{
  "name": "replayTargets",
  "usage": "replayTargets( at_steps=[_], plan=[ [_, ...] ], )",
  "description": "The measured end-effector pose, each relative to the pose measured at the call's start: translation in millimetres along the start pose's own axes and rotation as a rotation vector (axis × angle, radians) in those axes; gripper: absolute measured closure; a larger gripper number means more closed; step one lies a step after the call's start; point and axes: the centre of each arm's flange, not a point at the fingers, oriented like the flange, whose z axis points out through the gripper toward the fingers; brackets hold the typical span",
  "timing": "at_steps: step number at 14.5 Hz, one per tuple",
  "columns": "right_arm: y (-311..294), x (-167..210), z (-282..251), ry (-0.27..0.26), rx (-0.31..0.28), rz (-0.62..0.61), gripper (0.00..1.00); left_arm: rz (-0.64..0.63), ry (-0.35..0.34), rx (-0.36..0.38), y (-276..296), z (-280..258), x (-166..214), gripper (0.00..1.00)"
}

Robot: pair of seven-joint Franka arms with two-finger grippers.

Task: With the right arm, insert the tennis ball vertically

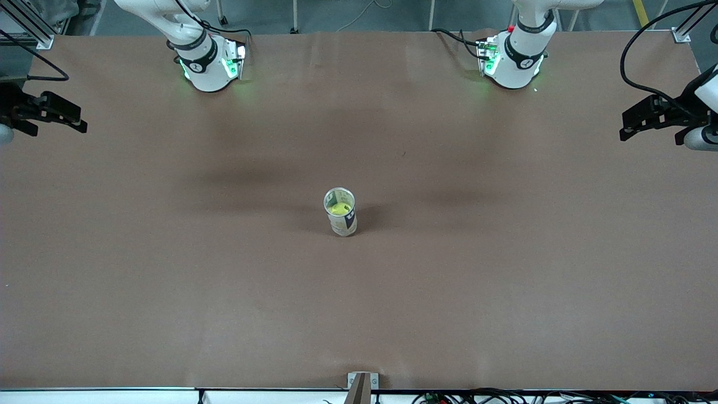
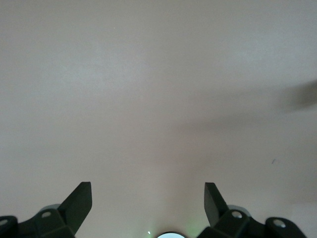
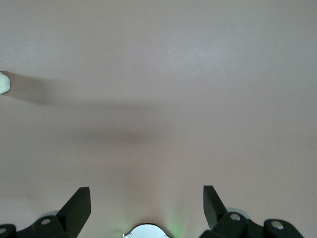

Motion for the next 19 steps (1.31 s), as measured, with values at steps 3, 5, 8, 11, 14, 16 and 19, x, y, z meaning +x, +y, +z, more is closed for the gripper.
replayTargets(
  at_steps=[3, 5, 8, 11, 14, 16, 19],
  plan=[
    [-1.3, -5.5, -5.9, 0.014, -0.001, -0.002, 0.0, 0.016, -0.004, 0.0, 8.8, 2.3, 0.7, 0.0],
    [-3.5, -9.2, -11.3, 0.025, -0.002, -0.006, 0.0, 0.032, 0.001, 0.0, 17.4, 4.2, 2.4, 0.0],
    [-6.3, -18.5, -23.5, 0.051, -0.005, -0.01, 0.0, 0.036, 0.015, 0.001, 23.7, 9.6, 4.1, 0.0],
    [-7.1, -23.2, -29.2, 0.063, -0.006, -0.011, 0.0, -0.002, 0.021, 0.001, 26.3, 13.8, 1.0, 0.0],
    [-7.1, -23.0, -26.8, 0.057, -0.005, -0.012, 0.0, -0.048, 0.021, 0.0, 30.0, 15.2, -1.3, 0.0],
    [-7.1, -22.9, -25.4, 0.054, -0.005, -0.012, 0.0, -0.083, 0.025, 0.0, 29.9, 14.7, -1.4, 0.0],
    [-7.4, -22.8, -24.5, 0.052, -0.004, -0.012, 0.0, -0.111, 0.027, -0.001, 28.1, 14.3, -1.4, 0.0]
  ],
)
